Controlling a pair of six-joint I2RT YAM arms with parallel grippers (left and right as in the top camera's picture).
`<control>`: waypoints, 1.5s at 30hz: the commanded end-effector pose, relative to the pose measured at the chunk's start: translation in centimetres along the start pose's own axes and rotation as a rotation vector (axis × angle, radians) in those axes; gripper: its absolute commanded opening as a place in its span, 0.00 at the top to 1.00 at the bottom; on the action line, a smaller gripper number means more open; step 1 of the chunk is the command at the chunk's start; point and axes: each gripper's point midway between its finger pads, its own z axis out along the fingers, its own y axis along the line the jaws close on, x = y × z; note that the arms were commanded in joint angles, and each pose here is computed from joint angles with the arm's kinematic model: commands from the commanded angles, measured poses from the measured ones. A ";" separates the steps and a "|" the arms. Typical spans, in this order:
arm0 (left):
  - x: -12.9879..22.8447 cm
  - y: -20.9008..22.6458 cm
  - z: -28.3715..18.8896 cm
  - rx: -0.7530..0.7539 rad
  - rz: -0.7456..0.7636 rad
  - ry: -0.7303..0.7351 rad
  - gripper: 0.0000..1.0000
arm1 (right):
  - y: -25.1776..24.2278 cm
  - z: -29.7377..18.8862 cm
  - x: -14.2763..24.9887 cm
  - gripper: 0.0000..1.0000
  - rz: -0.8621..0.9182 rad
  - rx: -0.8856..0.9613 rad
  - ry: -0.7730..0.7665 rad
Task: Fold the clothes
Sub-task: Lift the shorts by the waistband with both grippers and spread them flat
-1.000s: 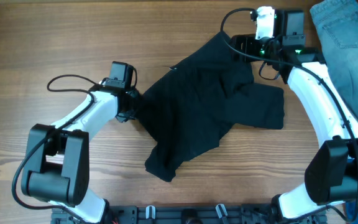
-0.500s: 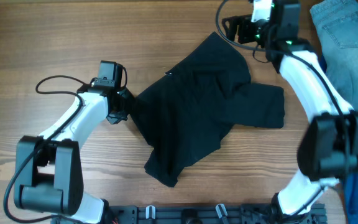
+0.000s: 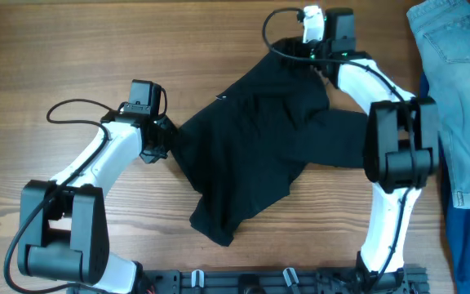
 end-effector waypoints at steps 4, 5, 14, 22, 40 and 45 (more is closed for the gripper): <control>0.1 0.2 -0.4 0.000 0.022 -0.004 0.96 | -0.9 2.6 2.2 0.07 0.019 -0.006 0.024; 0.1 0.2 -0.4 0.000 0.022 -0.004 0.96 | -1.1 2.9 2.5 0.08 0.035 -0.006 0.027; 0.0 0.2 -0.4 0.000 0.022 -0.005 0.96 | -1.7 4.3 5.4 0.53 0.155 0.007 0.091; -3.3 1.8 -1.5 -0.022 -0.043 -0.098 0.96 | -0.6 -0.6 0.2 0.96 0.090 0.003 0.029; -10.2 -8.7 -39.8 0.642 0.346 -0.920 0.96 | 12.3 -34.7 -15.7 0.96 -0.235 0.223 -0.443; -5.3 -6.5 -48.6 0.740 0.395 -1.109 0.96 | 15.7 -42.8 -13.8 0.96 -0.226 0.243 -0.522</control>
